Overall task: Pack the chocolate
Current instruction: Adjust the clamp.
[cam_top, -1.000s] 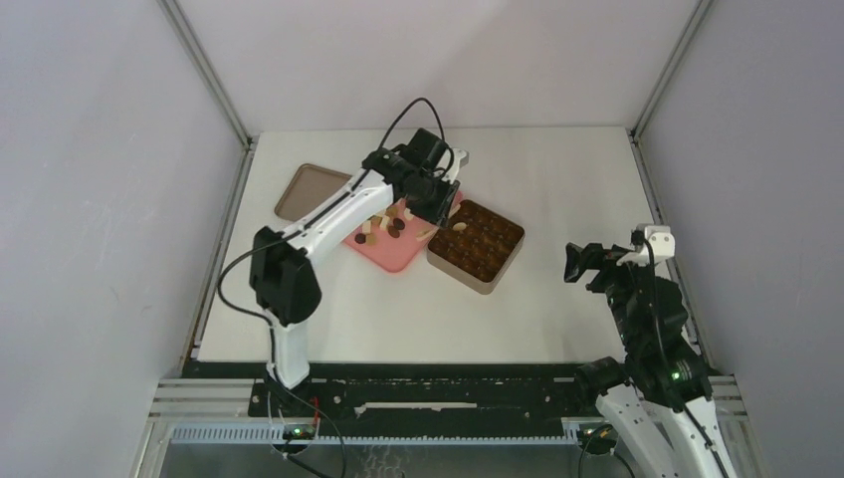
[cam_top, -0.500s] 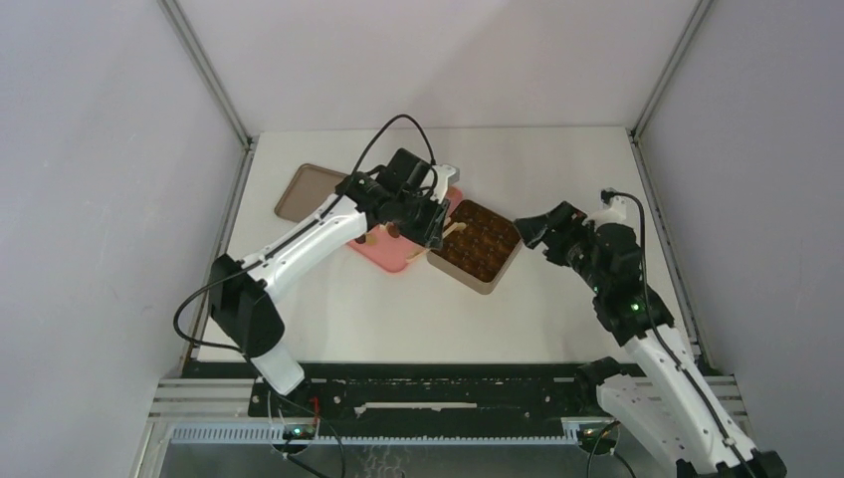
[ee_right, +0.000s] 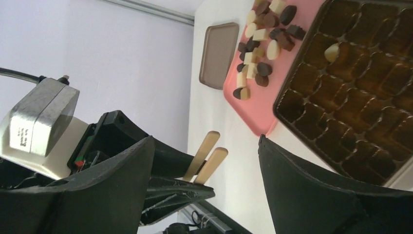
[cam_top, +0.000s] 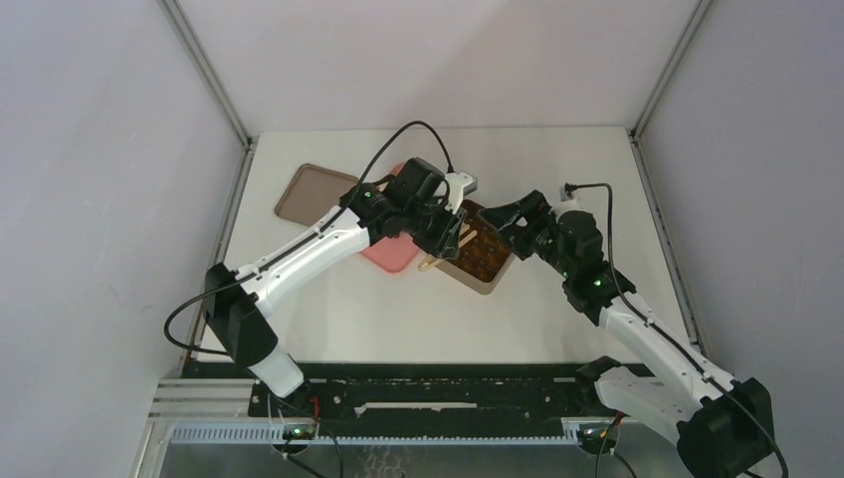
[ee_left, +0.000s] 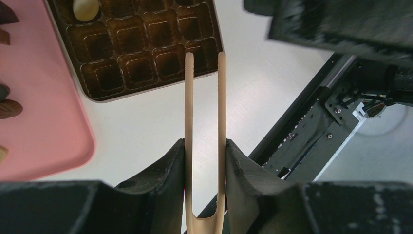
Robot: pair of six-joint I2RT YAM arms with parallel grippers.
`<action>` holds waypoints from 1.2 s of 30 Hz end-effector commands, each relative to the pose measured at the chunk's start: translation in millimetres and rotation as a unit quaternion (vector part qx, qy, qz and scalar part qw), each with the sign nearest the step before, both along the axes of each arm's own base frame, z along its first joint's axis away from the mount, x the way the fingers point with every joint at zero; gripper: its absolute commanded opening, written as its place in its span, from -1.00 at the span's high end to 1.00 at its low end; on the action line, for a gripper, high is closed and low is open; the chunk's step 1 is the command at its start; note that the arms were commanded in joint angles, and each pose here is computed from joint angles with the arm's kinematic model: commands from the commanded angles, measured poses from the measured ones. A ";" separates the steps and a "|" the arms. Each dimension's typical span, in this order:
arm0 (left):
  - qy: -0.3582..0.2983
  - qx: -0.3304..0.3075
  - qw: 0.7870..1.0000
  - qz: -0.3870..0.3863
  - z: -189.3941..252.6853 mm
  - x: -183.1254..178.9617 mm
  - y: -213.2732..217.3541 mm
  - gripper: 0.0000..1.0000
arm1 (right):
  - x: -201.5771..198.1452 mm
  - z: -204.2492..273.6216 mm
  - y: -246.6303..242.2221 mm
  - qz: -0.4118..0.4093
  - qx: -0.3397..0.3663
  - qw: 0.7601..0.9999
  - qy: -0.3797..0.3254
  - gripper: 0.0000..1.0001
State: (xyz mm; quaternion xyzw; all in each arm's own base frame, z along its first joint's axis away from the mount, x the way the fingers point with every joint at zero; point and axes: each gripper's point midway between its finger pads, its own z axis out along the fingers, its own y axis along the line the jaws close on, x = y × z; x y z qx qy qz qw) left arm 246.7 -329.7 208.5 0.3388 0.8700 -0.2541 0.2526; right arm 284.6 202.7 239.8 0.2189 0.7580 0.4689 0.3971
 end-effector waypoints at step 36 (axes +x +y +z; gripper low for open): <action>-0.062 -0.070 0.995 0.020 40.3 -4.9 -3.2 0.14 | -4.2 20.7 58.6 0.049 0.149 0.987 0.026 1.00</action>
